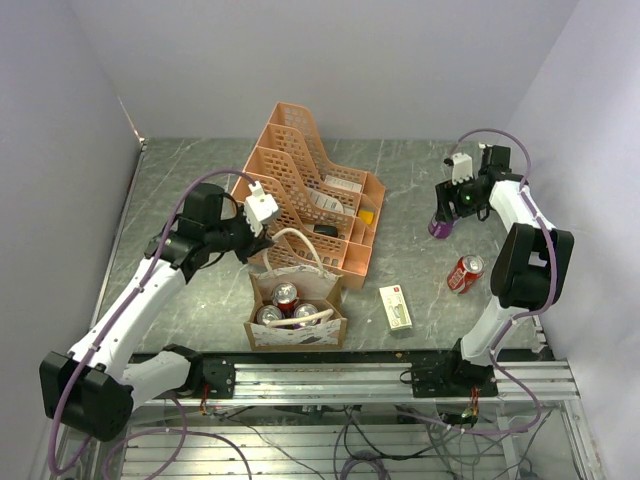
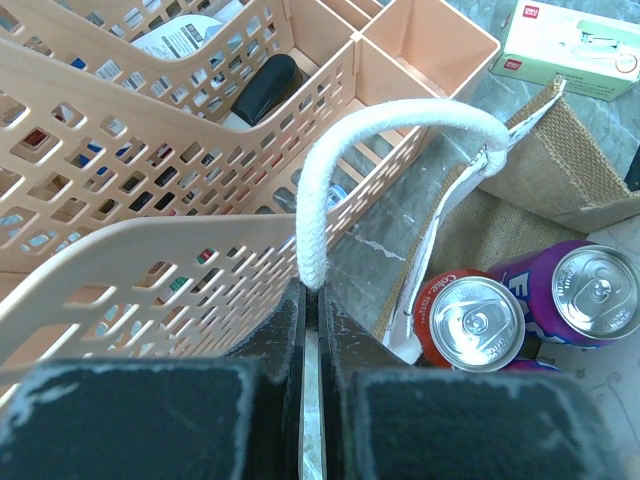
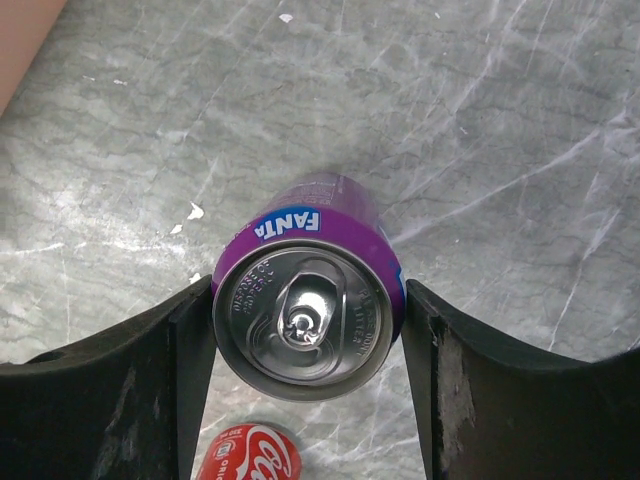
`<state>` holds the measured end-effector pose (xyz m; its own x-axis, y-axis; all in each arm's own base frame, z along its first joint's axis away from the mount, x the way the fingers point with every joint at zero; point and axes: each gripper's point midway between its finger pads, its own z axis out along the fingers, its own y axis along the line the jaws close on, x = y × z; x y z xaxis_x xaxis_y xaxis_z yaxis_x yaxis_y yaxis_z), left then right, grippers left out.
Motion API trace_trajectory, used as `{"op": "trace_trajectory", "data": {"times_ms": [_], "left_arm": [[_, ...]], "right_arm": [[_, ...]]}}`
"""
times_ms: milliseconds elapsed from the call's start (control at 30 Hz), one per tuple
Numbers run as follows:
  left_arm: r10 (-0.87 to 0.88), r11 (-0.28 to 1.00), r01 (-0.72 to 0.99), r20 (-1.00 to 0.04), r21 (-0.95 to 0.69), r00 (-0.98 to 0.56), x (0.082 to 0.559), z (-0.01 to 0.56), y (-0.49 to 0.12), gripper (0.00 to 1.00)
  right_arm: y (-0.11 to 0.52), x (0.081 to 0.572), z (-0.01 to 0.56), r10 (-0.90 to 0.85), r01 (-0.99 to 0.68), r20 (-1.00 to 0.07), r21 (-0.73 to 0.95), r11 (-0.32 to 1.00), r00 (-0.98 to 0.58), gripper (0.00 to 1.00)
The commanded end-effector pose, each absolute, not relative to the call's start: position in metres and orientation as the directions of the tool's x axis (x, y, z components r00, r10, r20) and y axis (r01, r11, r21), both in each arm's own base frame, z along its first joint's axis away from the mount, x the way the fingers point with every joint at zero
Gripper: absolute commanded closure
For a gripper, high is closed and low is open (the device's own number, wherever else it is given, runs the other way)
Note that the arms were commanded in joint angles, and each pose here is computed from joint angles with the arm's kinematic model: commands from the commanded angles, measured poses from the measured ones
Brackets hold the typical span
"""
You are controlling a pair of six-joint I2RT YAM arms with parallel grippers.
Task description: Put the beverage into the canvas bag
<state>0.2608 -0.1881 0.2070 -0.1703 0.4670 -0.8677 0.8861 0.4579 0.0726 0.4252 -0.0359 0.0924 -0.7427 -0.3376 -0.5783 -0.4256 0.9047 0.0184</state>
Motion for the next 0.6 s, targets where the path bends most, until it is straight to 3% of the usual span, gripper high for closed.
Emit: {"op": "trace_trajectory", "data": {"times_ms": [0, 200, 567], "left_arm": [[0.455, 0.430, 0.895, -0.885, 0.117, -0.102, 0.256, 0.218, -0.191, 0.93], [0.486, 0.441, 0.885, -0.869, 0.149, -0.096, 0.259, 0.221, -0.185, 0.91], [0.490, 0.443, 0.878, -0.869, 0.182, -0.067, 0.262, 0.226, -0.183, 0.88]], "right_arm": [[-0.030, 0.429, 0.118, -0.349, -0.462, -0.628, 0.018, 0.887, -0.695, 0.45], [-0.014, 0.421, 0.152, -0.356, -0.520, -0.682, 0.042, 0.853, -0.639, 0.67], [0.036, 0.386, 0.241, -0.376, -0.637, -0.797, 0.014, 0.771, -0.473, 0.86]]}}
